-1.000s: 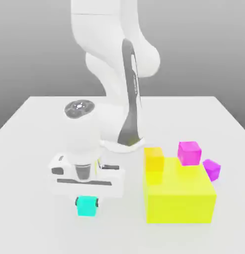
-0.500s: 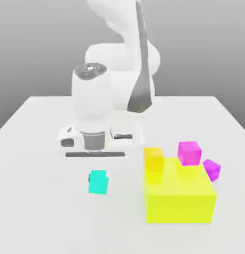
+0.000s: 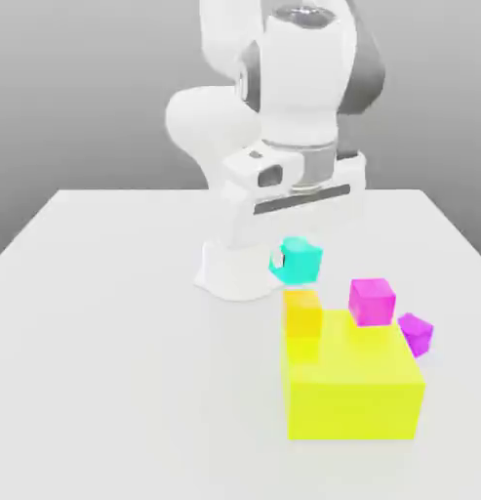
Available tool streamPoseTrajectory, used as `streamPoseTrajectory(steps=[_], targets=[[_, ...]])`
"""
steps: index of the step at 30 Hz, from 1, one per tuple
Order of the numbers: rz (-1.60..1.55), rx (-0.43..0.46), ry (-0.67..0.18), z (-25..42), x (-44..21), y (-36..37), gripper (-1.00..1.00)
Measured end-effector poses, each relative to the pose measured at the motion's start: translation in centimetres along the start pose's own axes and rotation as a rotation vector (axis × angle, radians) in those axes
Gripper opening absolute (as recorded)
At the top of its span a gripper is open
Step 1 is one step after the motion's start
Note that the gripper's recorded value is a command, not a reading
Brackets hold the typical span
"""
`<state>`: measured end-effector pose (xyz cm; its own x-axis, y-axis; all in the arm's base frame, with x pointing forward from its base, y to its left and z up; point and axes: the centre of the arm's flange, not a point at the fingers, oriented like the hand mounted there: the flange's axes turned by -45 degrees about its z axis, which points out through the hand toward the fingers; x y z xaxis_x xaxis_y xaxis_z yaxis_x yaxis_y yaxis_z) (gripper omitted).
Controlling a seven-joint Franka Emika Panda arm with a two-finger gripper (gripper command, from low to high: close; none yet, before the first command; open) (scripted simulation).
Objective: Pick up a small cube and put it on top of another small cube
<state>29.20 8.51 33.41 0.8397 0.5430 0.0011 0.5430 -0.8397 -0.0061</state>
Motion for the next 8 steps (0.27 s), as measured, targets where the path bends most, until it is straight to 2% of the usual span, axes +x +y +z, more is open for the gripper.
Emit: streamPoseTrajectory(steps=[5,6,8], targets=[[-0.013,-0.003,-0.001,4.6,-0.1,-0.3,-1.0],[-0.013,-0.004,-0.001,5.3,-0.1,-0.3,1.0],[-0.013,-0.003,-0.001,5.3,-0.1,-0.4,1.0]])
